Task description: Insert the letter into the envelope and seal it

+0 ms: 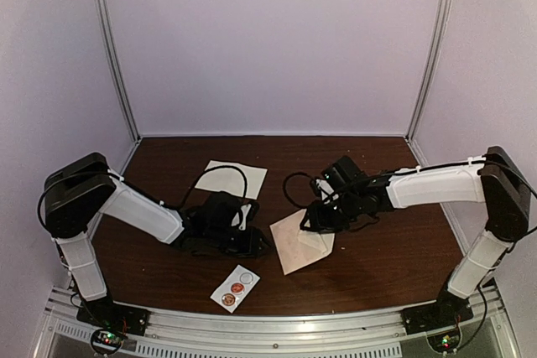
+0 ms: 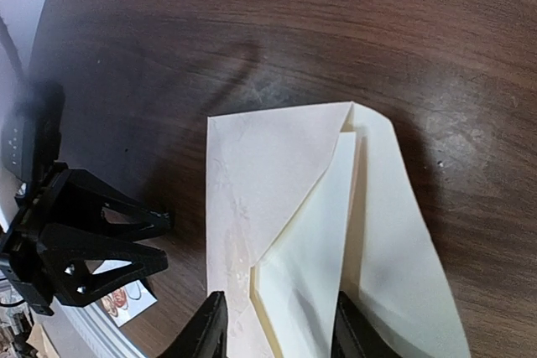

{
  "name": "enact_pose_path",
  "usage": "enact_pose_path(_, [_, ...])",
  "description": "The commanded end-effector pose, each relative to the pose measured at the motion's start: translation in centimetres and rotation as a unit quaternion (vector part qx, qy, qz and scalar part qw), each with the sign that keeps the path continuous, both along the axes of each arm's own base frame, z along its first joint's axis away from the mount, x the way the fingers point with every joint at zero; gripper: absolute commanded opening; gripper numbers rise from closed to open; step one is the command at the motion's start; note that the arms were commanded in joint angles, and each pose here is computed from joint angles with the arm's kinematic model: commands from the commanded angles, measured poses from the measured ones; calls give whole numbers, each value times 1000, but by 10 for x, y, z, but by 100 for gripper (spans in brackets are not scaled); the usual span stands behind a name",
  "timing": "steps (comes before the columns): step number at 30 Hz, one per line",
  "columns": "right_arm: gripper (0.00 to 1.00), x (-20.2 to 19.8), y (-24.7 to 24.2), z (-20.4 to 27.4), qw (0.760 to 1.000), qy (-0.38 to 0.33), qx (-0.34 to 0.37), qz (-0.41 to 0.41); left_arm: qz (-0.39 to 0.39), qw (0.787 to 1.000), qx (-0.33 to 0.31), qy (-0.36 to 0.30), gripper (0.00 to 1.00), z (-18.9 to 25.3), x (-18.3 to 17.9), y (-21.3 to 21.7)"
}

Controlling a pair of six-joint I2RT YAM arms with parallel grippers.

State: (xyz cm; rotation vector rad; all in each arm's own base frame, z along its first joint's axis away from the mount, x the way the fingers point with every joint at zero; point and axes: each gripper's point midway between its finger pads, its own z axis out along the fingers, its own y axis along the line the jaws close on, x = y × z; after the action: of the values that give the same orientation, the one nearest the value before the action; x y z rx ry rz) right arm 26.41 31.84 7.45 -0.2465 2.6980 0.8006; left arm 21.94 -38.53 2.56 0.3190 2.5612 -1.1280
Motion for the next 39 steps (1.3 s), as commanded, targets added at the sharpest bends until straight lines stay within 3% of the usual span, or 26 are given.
enact_pose_path(1, [42, 1, -26, -4, 996, -25, -80, 1, 1, 1000, 18, 16, 35, -14, -5, 7])
enact_pose_path(7, [42, 5, -37, 2, 993, -46, -108, -1, -2, 1000, 11, 12, 36, -8, -3, 4])
enact_pose_path(16, [32, -8, -34, -31, 997, 4, -79, -8, -19, 1000, -3, 3, 38, 2, -4, -12])
enact_pose_path(39, [13, -18, -27, -58, 998, 54, -32, -14, -33, 999, 3, 22, 29, -19, -7, -21])
